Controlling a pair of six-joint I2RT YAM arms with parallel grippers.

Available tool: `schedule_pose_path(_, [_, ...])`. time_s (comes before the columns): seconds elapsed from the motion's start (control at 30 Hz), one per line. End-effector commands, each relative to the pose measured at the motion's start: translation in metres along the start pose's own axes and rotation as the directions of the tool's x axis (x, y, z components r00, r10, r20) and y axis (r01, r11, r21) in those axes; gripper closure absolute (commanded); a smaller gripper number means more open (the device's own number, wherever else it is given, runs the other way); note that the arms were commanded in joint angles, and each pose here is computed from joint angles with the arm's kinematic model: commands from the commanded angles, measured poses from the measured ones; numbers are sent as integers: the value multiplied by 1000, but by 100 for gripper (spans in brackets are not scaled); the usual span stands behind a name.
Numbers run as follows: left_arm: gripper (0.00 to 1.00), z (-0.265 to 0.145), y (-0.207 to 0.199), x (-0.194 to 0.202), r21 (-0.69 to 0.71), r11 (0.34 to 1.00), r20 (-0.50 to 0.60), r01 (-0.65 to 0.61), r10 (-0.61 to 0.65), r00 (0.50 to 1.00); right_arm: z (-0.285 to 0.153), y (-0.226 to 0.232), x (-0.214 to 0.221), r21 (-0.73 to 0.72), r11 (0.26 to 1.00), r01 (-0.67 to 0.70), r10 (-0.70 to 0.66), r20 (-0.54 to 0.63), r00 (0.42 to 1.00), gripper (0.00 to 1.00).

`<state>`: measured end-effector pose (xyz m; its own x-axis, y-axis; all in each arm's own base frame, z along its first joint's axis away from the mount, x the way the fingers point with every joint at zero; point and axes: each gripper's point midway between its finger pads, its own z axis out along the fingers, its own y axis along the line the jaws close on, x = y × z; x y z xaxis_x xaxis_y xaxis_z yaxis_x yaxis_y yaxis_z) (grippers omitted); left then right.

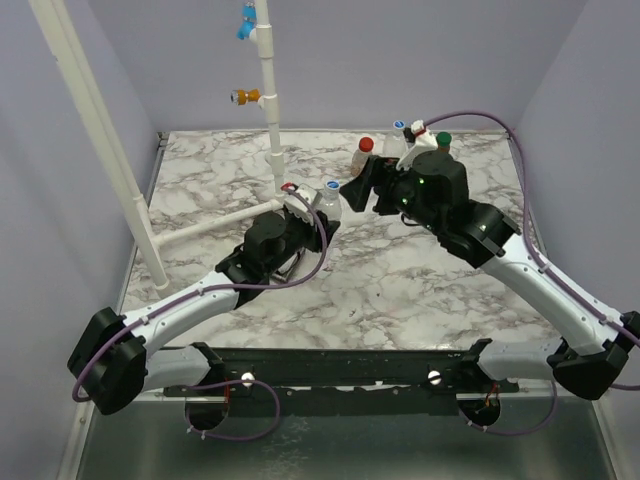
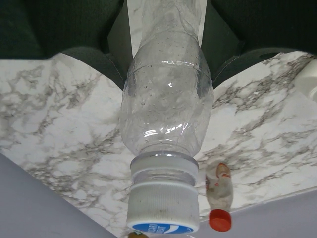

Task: Screw on the bottle caps
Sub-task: Screw the bottle cap onto the plastic bottle.

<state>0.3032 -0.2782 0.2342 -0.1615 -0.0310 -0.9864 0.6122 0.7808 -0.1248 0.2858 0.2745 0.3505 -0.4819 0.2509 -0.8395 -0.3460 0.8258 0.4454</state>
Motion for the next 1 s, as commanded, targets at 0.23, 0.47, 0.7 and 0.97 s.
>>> schedule_pose_path(0.23, [100,-36,-68,-14,451,883,-4,127,-141,990,-31,3,-27,-610,791,47,-67,-11,998,6])
schedule_pose_path(0.47, [100,-57,-91,-32,615,762,-41,202,-225,974,-41,22,-8,-767,641,17,-77,-43,996,4])
schedule_pose_path(0.7, [100,-63,-101,-42,681,697,-57,226,-257,965,-25,40,4,-754,656,30,-88,-36,995,6])
schedule_pose_path(0.97, [100,-64,-104,-44,699,675,-75,237,-260,963,-22,47,3,-758,651,38,-80,-19,997,19])
